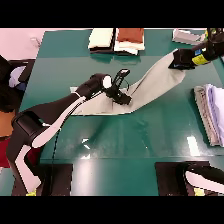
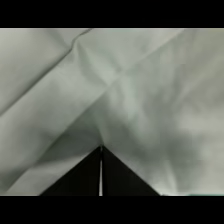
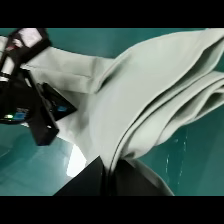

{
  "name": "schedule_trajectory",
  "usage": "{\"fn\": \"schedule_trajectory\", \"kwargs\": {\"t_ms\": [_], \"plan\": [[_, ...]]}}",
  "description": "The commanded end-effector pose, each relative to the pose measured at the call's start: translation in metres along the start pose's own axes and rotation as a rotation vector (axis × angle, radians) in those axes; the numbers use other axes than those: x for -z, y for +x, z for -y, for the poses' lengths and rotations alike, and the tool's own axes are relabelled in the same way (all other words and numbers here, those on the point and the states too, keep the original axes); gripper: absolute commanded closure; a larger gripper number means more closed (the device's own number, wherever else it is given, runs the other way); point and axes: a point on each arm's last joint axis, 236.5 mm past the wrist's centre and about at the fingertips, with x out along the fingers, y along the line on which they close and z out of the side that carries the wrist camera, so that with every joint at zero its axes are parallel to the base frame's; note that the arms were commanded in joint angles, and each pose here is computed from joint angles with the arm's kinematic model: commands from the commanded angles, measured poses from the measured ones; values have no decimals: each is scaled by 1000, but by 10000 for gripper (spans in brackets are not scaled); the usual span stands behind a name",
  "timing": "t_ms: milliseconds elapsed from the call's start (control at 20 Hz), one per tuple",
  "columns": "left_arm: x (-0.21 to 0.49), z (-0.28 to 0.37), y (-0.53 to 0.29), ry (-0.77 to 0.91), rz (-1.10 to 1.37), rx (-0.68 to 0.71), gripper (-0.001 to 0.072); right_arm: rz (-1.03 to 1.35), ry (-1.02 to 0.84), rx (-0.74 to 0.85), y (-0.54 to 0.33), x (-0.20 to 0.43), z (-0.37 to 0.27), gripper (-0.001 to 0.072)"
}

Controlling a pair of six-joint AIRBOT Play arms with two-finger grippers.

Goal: Fold the shirts.

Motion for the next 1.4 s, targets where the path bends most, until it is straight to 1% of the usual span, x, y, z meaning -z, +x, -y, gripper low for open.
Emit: {"fn": "schedule_trajectory", "kwargs": {"t_ms": [0,150,250,300,400,600,750,850,900,950,1000,1100,1200,1350], "plan": [[3,5,6,-10,-15,11,682,1,-40,-39,0,-8,-31,695],[0,-14,-10,-26,-26,-22,682,-10,-63,-63,10,-12,-50,695],[-17,-39,-42,-52,27,-64,682,-13,-84,-82,17,-15,-65,695],[-28,-56,-68,-56,69,-98,682,-12,-102,-97,23,-16,-75,695],[-43,-95,-127,-62,143,-196,682,-6,-122,-180,36,-18,-107,695],[-37,-168,-255,-111,243,-408,681,-17,-139,-382,84,-17,-188,695],[-25,-192,-332,-130,322,-497,681,-26,-170,-471,141,-3,-248,693],[-19,-195,-368,-151,378,-528,681,31,-195,-516,179,-2,-283,688],[-17,-194,-382,-151,402,-541,681,70,-212,-557,195,-1,-303,616],[-16,-189,-390,-146,419,-545,681,95,-214,-608,206,1,-321,441],[-15,-187,-397,-140,431,-555,681,94,-198,-635,213,4,-329,418],[-12,-182,-403,-139,432,-555,681,67,-200,-623,217,7,-321,418],[-8,-180,-403,-142,419,-552,682,55,-218,-559,209,1,-289,418],[-7,-169,-394,-126,397,-528,682,-1,-206,-370,202,4,-202,418]]}}
